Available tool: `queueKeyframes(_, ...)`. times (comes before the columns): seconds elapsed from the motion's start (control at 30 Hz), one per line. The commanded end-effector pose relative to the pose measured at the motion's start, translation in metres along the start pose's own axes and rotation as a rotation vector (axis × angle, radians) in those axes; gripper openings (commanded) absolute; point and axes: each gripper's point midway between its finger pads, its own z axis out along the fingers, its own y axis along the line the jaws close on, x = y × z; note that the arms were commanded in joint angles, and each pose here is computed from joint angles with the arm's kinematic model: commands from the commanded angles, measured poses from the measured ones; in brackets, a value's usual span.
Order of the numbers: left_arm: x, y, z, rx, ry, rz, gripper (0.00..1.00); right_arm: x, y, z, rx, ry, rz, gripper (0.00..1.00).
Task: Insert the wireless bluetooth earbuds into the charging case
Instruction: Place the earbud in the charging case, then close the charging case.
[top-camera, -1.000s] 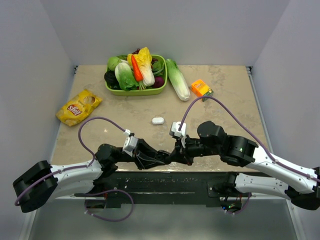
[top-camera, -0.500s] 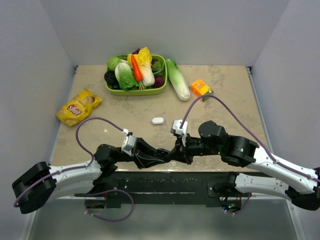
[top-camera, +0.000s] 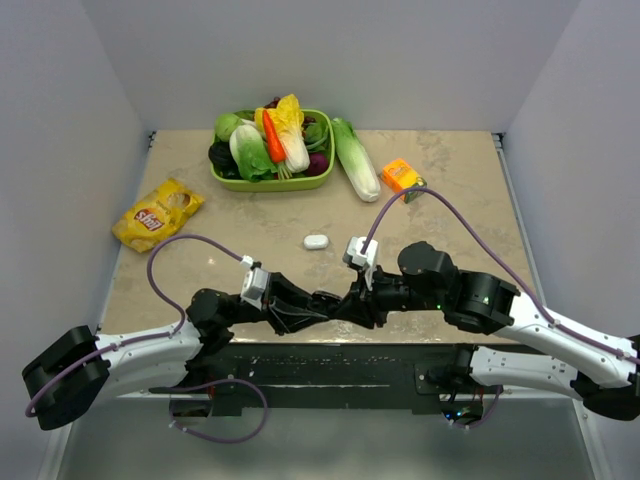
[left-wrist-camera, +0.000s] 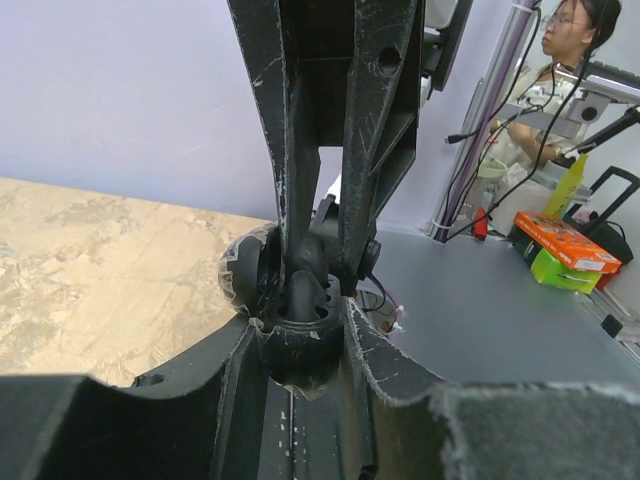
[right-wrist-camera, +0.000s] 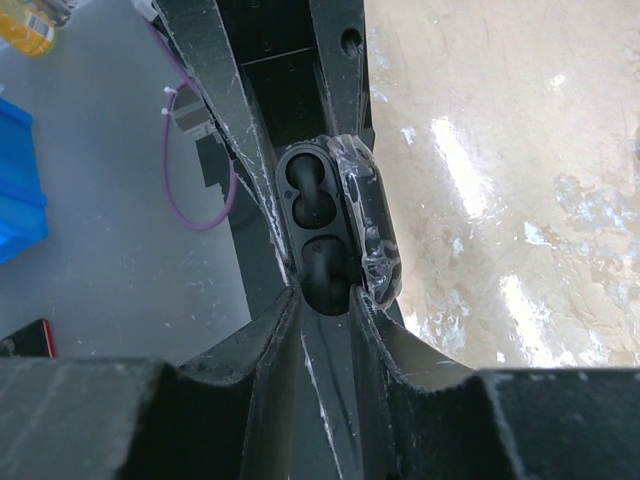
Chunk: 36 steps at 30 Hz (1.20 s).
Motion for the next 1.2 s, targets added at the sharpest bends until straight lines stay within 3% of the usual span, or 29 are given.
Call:
queueKeyframes(0.0,-0.038,-0.021,0.003,0.091,-0.134,0.126,0.0,-0.014,-0.01,-0.008,0.071,-0.034,0.003,0.3)
queueKeyframes(0.2,-0.036,-0.019,0.003,0.086,-0.128,0.12,0.0,-0.021,-0.008,-0.008,0.066,-0.059,0.004,0.23)
queueKeyframes(0.33,-0.034,-0.019,0.002,0.082,-0.127,0.118,0.0,-0.025,-0.006,-0.013,0.06,-0.067,-0.003,0.3)
queueKeyframes(0.5,-0.028,-0.011,0.0,0.046,-0.111,0.119,0.0,-0.065,0.016,-0.054,0.007,-0.242,-0.025,0.4)
queueKeyframes(0.67,-0.027,-0.01,-0.001,0.037,-0.109,0.124,0.0,-0.097,-0.008,-0.081,0.176,-0.408,0.025,0.35)
queueKeyframes(0.73,-0.027,-0.011,-0.001,0.042,-0.109,0.128,0.0,-0.091,-0.027,-0.069,0.27,-0.373,0.071,0.25)
queueKeyframes(0.83,-0.027,-0.012,0.0,0.047,-0.105,0.136,0.0,-0.077,-0.035,-0.039,0.285,-0.272,0.096,0.19)
queueKeyframes(1.17,-0.027,-0.01,0.004,0.047,-0.095,0.149,0.0,-0.058,-0.026,0.003,0.188,-0.158,0.099,0.23)
